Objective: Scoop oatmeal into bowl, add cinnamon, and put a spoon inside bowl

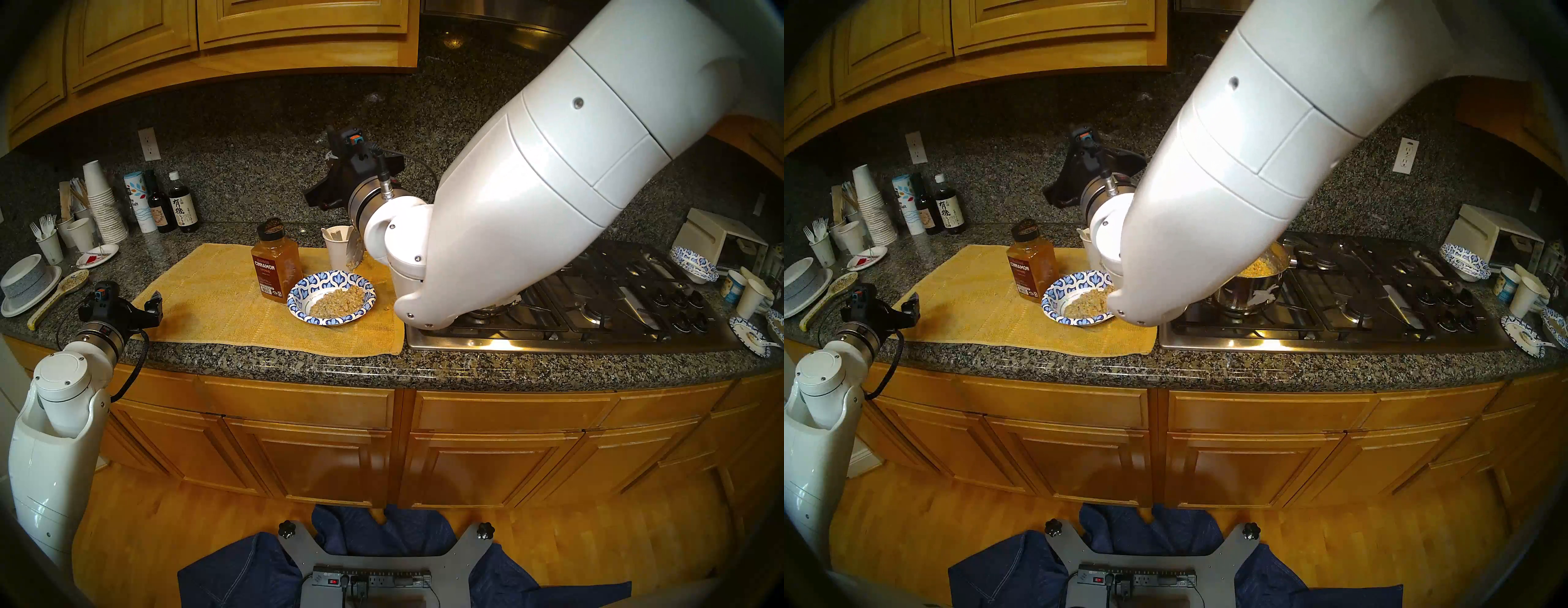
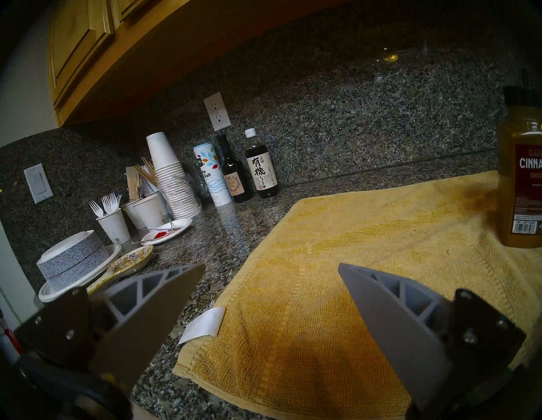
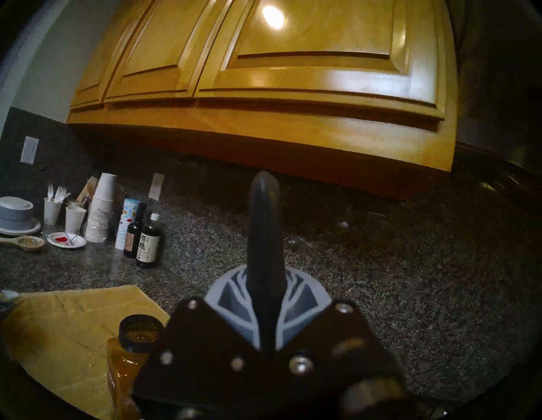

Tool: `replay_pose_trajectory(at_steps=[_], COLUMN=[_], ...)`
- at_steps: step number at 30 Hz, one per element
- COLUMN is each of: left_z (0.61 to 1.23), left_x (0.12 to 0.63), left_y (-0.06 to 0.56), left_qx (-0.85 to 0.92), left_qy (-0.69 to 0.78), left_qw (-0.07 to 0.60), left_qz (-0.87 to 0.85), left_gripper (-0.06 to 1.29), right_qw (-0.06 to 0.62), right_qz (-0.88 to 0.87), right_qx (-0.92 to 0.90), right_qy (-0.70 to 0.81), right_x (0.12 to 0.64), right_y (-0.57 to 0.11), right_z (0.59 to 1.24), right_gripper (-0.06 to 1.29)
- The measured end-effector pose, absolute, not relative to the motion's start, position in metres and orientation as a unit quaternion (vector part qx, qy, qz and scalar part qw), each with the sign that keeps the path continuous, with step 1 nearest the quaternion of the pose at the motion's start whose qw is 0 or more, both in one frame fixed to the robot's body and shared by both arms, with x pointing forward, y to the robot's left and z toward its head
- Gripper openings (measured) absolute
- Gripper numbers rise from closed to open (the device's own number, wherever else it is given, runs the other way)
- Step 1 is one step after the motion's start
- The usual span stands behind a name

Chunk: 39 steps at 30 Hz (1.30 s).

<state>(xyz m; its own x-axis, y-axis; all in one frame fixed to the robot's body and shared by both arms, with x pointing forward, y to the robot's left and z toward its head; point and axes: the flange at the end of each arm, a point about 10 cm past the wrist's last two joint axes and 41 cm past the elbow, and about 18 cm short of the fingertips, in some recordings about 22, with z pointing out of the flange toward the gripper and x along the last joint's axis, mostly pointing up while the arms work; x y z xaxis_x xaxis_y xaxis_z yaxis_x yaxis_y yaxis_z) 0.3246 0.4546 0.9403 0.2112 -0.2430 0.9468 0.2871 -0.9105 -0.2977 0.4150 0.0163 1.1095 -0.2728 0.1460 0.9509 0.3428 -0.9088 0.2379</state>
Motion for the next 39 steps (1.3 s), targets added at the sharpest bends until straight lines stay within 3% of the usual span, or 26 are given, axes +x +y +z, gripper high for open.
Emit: replay_pose_trajectory(at_steps=[20,39], left_z=[0.941,0.941], left_x=[0.325,0.325], left_y=[0.455,0.454], left_qx=[-0.749,-0.749], left_qy=[-0.015,-0.015], left_qw=[0.211,0.211], left_qz=[-0.628,-0.628], left_gripper=[1.23,1.23], right_qw=[0.108,0.091], right_qz=[-0.734,-0.722], right_qx=[-0.629,-0.612], right_qy=[-0.231,-0.31], right_x=[0.381,0.381], right_y=[0.031,0.038], right_z=[1.079,1.048], right_gripper=[-0.01,-0.01])
